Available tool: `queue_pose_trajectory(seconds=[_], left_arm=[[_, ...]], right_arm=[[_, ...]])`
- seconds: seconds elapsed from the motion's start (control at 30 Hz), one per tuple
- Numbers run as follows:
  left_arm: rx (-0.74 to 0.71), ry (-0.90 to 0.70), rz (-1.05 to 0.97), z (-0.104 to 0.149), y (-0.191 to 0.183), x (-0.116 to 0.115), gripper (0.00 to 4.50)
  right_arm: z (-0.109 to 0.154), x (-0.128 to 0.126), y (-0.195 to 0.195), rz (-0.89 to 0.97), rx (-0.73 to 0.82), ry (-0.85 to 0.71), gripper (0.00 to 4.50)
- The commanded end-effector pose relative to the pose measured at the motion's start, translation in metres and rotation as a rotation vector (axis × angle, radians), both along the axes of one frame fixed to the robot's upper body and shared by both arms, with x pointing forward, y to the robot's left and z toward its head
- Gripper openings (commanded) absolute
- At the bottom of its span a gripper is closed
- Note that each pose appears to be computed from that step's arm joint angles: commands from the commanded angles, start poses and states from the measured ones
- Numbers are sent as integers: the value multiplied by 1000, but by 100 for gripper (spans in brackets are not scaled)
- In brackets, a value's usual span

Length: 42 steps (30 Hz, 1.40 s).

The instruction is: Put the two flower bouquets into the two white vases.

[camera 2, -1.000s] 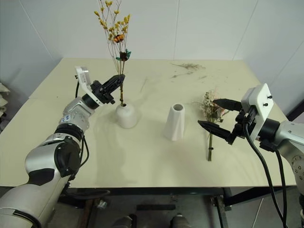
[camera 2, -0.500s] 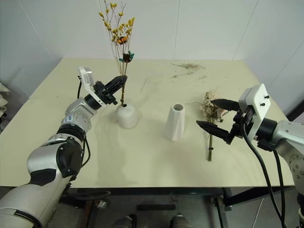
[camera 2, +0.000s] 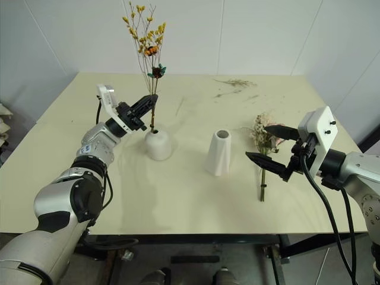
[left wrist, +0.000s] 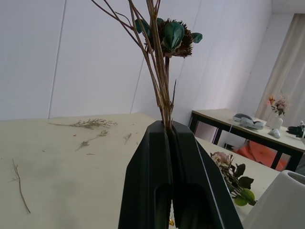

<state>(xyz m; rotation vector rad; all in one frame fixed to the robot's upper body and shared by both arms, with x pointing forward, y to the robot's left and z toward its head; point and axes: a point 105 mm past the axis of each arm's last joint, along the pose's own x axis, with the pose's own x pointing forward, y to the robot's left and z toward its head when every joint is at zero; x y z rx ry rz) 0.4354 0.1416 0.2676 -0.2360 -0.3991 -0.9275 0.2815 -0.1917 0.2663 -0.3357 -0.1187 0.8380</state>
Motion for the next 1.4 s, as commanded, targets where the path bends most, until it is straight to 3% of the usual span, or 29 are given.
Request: queue_pose_trajectory(seconds=[0.03,0.77,1.4], left_arm=[[-16,-42,-18,12,2,-3,3],[-11,-90,-54,29,-3,-7,3],[-12,-27,-1,17,-6,1,3]], right_arm=[[10,-6,2,3,6,-53,450],[7,-6,4,3,15,-53,450],[6,-6,4,-13,24,-55,450]])
